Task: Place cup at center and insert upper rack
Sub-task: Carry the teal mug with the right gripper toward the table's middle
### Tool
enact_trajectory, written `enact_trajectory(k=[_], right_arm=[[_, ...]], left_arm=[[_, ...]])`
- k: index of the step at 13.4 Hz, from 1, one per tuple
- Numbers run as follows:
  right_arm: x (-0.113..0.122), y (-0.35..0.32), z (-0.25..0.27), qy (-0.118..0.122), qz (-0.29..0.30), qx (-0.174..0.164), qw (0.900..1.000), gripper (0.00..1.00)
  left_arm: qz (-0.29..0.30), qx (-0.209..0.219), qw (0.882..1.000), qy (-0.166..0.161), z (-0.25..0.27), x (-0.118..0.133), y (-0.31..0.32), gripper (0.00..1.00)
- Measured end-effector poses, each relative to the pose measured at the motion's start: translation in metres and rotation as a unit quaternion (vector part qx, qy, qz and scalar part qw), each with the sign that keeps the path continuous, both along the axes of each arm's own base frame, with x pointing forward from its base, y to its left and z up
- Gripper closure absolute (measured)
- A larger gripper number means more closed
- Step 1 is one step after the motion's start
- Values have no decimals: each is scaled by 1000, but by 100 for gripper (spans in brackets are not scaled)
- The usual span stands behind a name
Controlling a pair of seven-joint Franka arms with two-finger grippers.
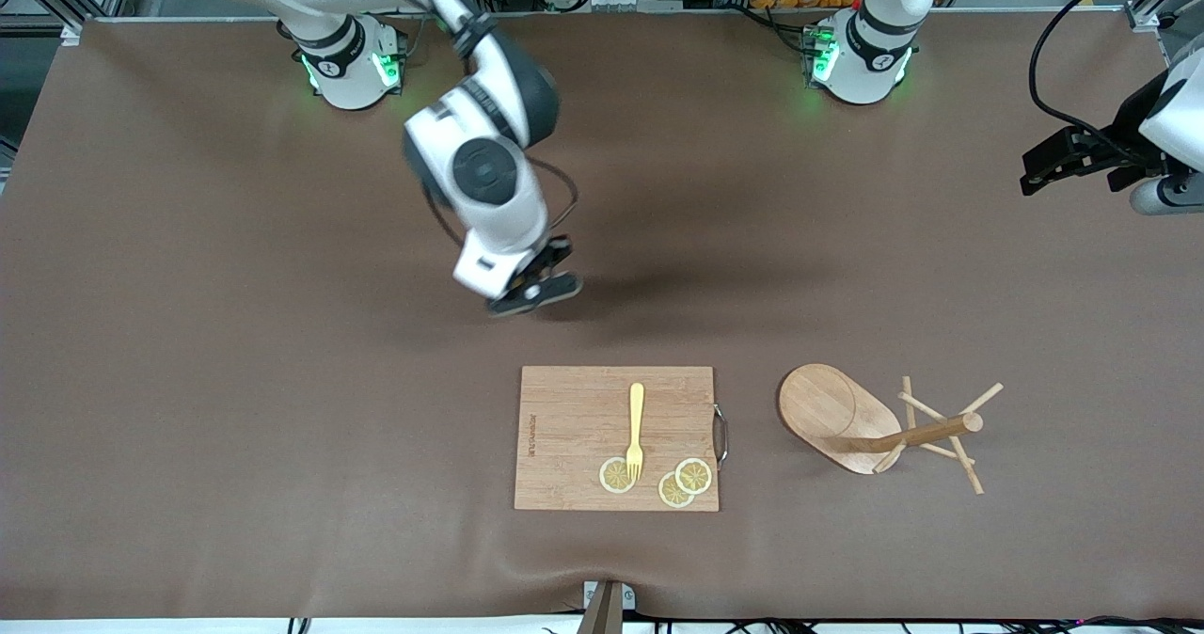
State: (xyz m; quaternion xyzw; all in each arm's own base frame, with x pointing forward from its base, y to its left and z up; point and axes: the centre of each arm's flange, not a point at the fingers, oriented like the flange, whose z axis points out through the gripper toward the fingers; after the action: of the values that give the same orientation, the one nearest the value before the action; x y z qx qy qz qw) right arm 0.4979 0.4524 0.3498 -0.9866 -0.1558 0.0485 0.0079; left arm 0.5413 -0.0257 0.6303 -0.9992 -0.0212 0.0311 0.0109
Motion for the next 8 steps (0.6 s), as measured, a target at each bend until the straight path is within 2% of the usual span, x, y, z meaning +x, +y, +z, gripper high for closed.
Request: enact_trajectory(k=[2,5,8], right_arm=[[-49,48,-4,0,16,-3,1000,96],[-115,105,-16,-7,8,-3,1000,96],[-150,128,-34,-3,-4,-14,1000,96]], left_arm=[[4,0,1000,2,-2,1,4,0],[6,0,1000,2,-3,2,6,0],[6,0,1000,2,-3,2,6,0]])
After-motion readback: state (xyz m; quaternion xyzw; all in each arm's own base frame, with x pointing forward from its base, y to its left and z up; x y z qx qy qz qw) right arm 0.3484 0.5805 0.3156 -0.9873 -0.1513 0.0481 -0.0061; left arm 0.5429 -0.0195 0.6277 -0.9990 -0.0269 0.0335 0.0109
